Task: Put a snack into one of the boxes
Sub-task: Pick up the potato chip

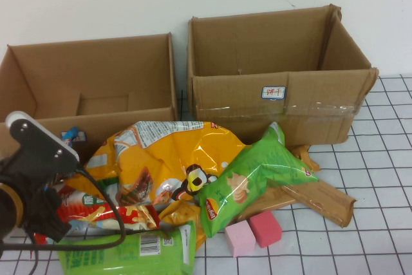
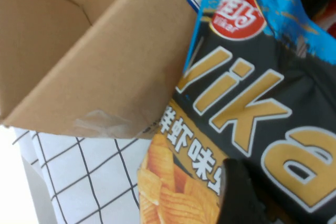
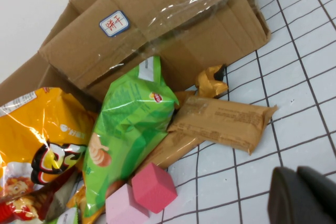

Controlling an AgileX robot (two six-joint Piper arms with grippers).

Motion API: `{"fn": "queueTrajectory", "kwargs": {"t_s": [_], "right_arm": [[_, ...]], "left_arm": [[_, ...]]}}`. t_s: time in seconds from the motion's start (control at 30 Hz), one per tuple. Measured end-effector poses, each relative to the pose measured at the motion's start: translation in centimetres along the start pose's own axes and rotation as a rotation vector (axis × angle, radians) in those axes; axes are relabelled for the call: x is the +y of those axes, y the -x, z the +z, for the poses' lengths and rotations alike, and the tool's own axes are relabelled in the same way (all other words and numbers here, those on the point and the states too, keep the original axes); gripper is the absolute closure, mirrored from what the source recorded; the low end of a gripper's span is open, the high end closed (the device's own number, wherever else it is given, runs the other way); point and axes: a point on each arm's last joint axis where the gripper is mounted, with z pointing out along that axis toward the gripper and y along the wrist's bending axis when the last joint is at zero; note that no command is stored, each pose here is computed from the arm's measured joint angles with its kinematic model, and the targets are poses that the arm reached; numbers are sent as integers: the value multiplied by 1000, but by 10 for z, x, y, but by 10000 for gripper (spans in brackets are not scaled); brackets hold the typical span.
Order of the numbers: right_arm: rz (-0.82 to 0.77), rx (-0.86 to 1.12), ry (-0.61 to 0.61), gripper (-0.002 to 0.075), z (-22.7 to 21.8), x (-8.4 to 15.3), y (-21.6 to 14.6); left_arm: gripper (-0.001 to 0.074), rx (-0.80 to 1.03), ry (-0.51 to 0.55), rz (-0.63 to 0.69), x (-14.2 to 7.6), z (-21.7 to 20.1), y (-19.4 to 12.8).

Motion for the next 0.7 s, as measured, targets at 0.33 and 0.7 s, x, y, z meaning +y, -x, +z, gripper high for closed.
{"fn": "queueTrajectory", "kwargs": {"t_s": [0.33,0.7], "right_arm": [[0,2,0,727,0,0,0],[0,6,1,727,0,0,-1]], "left_arm": [[610,40,2,11,-2,7,-3],[724,46,32,-72,5,3,2]]}}
